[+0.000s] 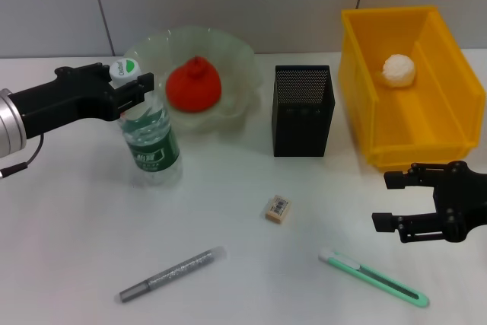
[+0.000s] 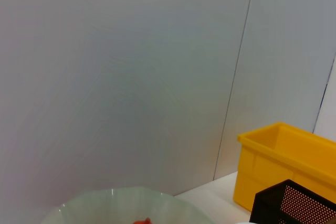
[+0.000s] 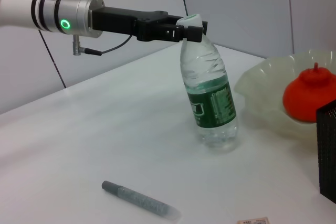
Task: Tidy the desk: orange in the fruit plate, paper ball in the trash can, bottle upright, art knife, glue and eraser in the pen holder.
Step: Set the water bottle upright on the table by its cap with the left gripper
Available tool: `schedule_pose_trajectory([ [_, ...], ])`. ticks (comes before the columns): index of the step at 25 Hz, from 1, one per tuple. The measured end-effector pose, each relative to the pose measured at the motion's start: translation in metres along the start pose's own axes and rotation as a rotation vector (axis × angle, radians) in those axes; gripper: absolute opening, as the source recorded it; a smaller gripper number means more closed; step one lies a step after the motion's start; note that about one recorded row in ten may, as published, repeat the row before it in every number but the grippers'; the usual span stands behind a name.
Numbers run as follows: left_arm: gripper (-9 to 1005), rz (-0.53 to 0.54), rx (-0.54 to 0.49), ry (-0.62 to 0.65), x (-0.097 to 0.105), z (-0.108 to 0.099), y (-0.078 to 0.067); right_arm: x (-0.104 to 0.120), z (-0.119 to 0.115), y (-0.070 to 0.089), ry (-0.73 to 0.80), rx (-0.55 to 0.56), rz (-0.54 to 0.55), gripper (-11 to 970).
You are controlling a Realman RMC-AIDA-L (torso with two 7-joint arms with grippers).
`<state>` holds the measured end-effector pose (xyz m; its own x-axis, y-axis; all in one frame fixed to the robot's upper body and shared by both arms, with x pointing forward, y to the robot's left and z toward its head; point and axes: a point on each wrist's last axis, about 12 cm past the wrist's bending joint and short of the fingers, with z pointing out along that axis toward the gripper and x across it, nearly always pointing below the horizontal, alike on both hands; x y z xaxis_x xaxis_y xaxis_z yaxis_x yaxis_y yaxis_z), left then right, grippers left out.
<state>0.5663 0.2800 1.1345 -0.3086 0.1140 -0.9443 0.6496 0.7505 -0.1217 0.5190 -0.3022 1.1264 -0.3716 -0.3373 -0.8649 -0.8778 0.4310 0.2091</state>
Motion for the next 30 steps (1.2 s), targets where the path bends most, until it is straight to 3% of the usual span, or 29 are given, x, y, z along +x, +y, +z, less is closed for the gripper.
schedule_pose_trajectory([
  [13, 463, 0.013, 0.029, -0.001, 0.012, -0.003, -0.003, 0.001, 0.003, -0.001, -0.002, -0.001, 0.005, 721],
  [23, 473, 0.061, 0.048, -0.110, 0.034, -0.011, -0.008, 0.000, 0.005, -0.002, -0.004, -0.008, 0.003, 714],
  [30, 675, 0.061, 0.060, -0.102, 0.039, -0.010, -0.008, 0.002, 0.006, -0.002, -0.006, -0.013, 0.009, 710],
])
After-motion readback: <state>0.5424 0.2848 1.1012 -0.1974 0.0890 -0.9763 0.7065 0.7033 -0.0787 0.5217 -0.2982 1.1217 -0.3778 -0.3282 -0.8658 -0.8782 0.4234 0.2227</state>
